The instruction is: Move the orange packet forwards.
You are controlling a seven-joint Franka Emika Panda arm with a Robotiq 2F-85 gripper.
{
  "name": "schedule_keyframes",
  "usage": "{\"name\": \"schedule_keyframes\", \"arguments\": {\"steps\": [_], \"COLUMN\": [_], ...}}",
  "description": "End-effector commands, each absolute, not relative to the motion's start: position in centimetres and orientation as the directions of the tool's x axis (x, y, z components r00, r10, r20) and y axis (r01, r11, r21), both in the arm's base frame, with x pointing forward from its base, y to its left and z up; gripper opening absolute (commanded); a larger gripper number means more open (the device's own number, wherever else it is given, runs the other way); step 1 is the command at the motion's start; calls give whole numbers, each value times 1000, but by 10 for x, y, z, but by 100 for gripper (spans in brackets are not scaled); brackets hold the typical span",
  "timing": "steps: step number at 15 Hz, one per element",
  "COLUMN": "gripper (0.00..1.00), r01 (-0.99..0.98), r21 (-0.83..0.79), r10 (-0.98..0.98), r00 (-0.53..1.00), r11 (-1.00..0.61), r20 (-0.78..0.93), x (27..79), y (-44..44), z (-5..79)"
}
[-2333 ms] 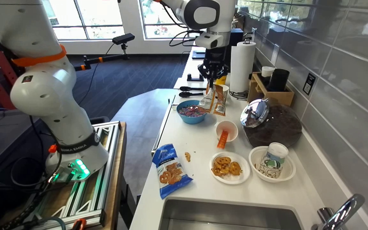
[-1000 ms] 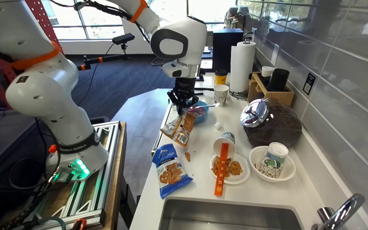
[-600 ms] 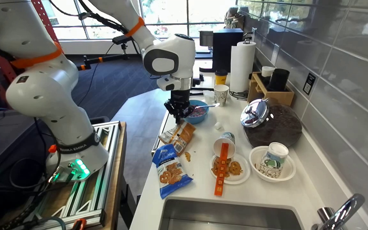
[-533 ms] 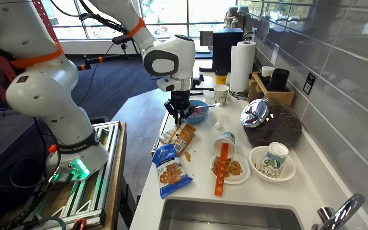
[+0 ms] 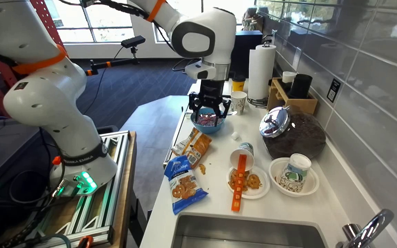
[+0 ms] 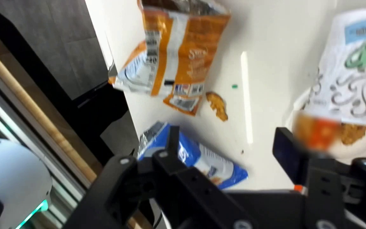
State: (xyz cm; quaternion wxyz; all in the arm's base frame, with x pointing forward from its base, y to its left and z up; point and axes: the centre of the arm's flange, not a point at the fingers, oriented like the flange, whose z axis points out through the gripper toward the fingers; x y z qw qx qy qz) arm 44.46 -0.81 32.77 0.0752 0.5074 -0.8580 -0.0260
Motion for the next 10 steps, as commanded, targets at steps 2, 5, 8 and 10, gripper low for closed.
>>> {"name": "schedule_keyframes", "arguments": {"steps": [2, 5, 8, 10], "gripper": [100, 100, 100, 100], "r01": [-753, -696, -712, -703], "r21": [174, 200, 176, 171], "r10": [-764, -722, -730, -721], "r00": [-578, -635, -635, -647], "r11": [635, 689, 680, 690], "r20": [285, 274, 254, 249], "x": [466, 462, 459, 459], "y": [-67, -100, -104, -111], "z": [370, 394, 396, 399]}}
